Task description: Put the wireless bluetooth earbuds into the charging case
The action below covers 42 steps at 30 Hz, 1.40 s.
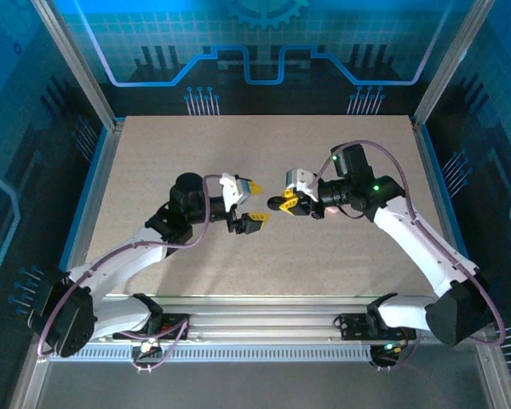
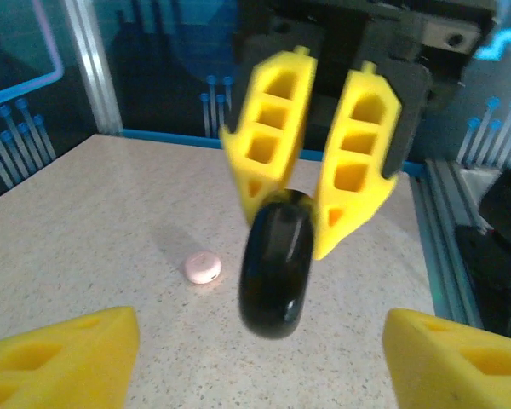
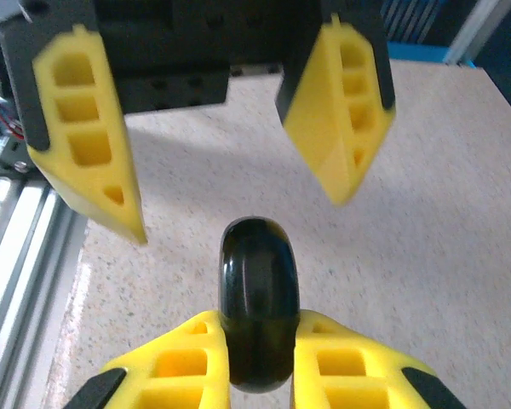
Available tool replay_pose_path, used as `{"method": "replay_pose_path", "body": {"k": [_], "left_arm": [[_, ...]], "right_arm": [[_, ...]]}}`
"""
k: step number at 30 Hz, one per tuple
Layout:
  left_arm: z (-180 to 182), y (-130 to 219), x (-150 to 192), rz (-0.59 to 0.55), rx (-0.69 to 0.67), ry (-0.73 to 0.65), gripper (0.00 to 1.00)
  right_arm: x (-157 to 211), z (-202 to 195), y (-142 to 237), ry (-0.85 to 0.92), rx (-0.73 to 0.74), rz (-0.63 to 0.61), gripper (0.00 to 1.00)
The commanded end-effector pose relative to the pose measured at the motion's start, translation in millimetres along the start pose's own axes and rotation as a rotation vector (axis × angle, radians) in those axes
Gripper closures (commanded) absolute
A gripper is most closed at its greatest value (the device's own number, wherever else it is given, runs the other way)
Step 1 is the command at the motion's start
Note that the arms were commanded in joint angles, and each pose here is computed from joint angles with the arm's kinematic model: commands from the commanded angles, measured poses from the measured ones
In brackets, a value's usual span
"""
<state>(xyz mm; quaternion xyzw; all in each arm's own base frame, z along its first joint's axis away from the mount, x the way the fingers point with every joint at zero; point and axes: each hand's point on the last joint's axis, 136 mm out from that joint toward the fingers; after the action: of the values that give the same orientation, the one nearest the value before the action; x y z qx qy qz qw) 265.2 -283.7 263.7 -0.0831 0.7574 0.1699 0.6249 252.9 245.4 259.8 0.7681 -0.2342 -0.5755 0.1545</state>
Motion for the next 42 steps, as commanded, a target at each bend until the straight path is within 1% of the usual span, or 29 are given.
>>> {"method": "replay_pose_path", "body": {"k": [1,4,6,9,11,13,14,17,21,25,30,34,39,42], "left_arm": [[22,7,-1,-0.024,-0.158,0.073,0.18],[38,15,-1,-0.038,-0.255,0.138,0.13],[52,23,1,-0.039,-0.349,0.189,0.07],[72,39,5,-0.037,-0.486,0.257,0.02],[87,53,10,-0.031,-0.58,0.31,0.01],[101,69,15,-0.023,-0.67,0.37,0.01],[107,79,15,-0.025,-0.715,0.4,0.01],[123,107,22,-0.027,-0.832,0.473,0.01],[129,131,34,-0.026,-0.91,0.512,0.01],[133,145,47,-0.015,-0.961,0.533,0.01],[140,158,62,0.009,-1.021,0.57,0.01],[149,171,73,0.01,-1.082,0.595,0.01],[165,194,86,0.027,-1.203,0.605,0.01],[172,203,92,0.028,-1.244,0.617,0.01]], "right_arm": [[36,0,6,-0.15,0.052,0.163,0.85],[65,-1,6,-0.268,0.09,0.266,0.85],[83,-1,5,-0.345,0.108,0.325,0.84],[105,0,3,-0.431,0.123,0.391,0.84],[118,0,1,-0.479,0.128,0.426,0.84],[131,-1,-3,-0.528,0.129,0.465,0.81],[136,0,-6,-0.547,0.113,0.479,0.8],[154,3,-16,-0.599,0.069,0.531,0.81],[173,2,-26,-0.654,0.015,0.607,0.83],[190,-7,-34,-0.671,0.013,0.66,0.83],[206,-20,-41,-0.694,0.01,0.686,0.82],[216,-33,-40,-0.734,0.012,0.67,0.83],[233,-40,-38,-0.78,-0.01,0.69,0.82],[245,-40,-37,-0.801,-0.013,0.712,0.82]]}}
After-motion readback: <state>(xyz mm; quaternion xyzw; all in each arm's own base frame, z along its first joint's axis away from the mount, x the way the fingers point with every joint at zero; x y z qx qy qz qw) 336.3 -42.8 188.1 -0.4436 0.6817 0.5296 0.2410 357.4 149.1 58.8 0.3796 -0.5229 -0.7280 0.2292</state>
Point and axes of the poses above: each hand's point on the last joint's axis, 136 mm out from that joint toward the fingers, its own y axis back along the fingers, its own z axis along the line the jaws close on, x = y × z, and after that the axes turned 10 degrees about y, right-handed
